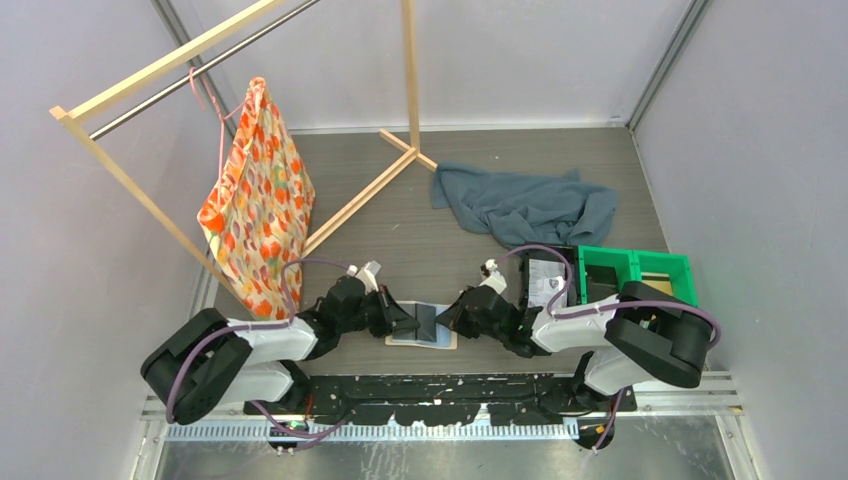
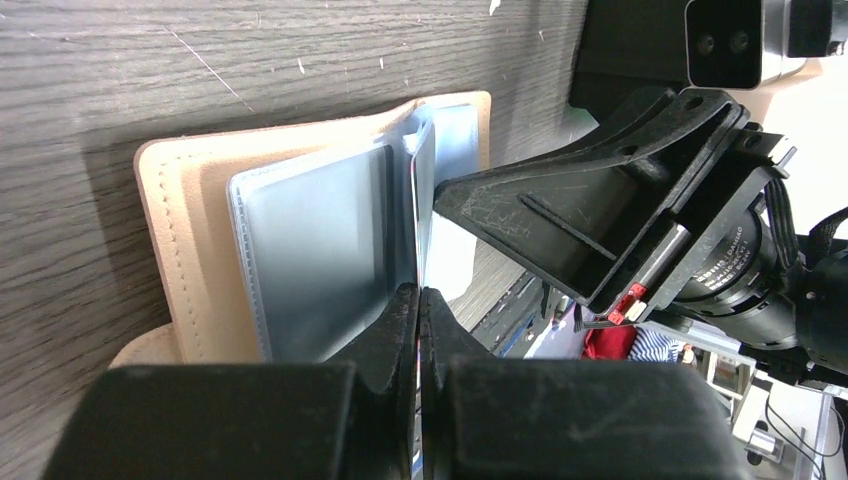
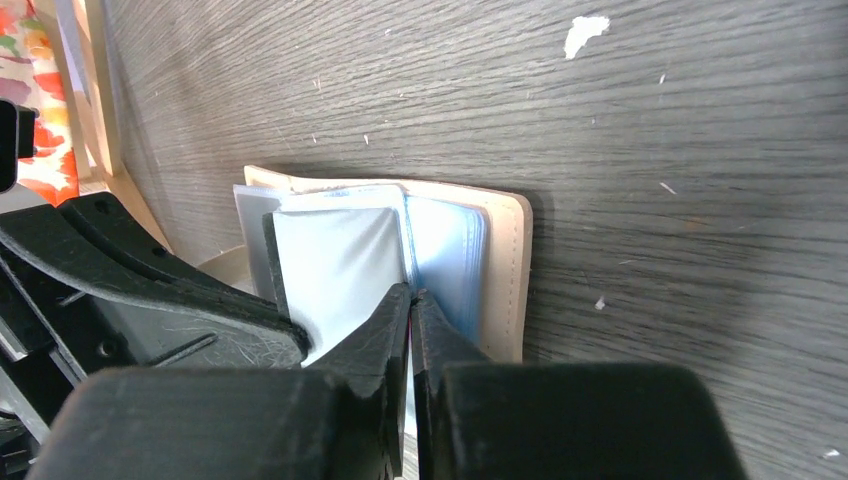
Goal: Take the credit cards out of the card holder
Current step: Remove the credit card from the card holder.
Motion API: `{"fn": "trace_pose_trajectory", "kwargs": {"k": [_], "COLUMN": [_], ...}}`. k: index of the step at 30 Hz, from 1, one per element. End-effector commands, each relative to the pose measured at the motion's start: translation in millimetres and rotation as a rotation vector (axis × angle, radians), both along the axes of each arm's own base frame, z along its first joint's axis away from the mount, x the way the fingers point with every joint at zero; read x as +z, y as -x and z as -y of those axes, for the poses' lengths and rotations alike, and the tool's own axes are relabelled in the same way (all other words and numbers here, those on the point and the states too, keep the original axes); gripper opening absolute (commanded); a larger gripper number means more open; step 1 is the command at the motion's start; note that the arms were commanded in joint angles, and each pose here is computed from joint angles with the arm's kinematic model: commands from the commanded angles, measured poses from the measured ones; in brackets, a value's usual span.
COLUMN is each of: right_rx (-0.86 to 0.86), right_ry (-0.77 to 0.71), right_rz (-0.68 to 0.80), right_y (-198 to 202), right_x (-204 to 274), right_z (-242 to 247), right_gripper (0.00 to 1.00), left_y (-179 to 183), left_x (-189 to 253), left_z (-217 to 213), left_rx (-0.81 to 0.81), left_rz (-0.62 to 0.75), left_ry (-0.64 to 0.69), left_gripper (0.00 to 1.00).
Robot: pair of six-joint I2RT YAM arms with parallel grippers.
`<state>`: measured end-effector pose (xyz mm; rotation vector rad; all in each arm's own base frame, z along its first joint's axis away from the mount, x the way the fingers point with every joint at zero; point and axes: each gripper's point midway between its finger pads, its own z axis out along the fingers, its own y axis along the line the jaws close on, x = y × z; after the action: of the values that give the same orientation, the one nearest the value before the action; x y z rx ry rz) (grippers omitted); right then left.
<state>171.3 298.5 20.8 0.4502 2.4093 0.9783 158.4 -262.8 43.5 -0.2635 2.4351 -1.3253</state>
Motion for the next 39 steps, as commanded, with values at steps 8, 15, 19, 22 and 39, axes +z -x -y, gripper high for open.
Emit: {"fn": "trace_pose_trajectory", "kwargs": {"k": [8, 15, 19, 22, 39], "right_rx": [-0.008, -0.01, -0.007, -0.009, -0.015], "right_ry": [0.171, 0.169, 0.166, 0.17, 0.17], "right_rz": [-0.081, -0.084, -0.081, -0.081, -0.087], "right_y": [15, 14, 13, 12, 11], "right_x": [-42, -42, -40, -40, -41], "right_z": [31, 29, 27, 26, 25], "right_gripper": [0.08, 0.08, 0.08, 0.08, 0.08], "left_y": [1, 4, 2, 2, 8], "left_x": [-9, -16, -14, -15, -19], "left_z": [-17, -26, -28, -31, -33], "left_rx": [0.031, 0.06, 0.075, 0.086, 0.06], "left_rz": [0.014, 0.012, 0.026, 0.03, 0.038], "left_ry": [-0.048, -0.063, -0.058, -0.063, -0.068], "left_gripper": [0.01, 0.01, 0.01, 0.01, 0.15]}}
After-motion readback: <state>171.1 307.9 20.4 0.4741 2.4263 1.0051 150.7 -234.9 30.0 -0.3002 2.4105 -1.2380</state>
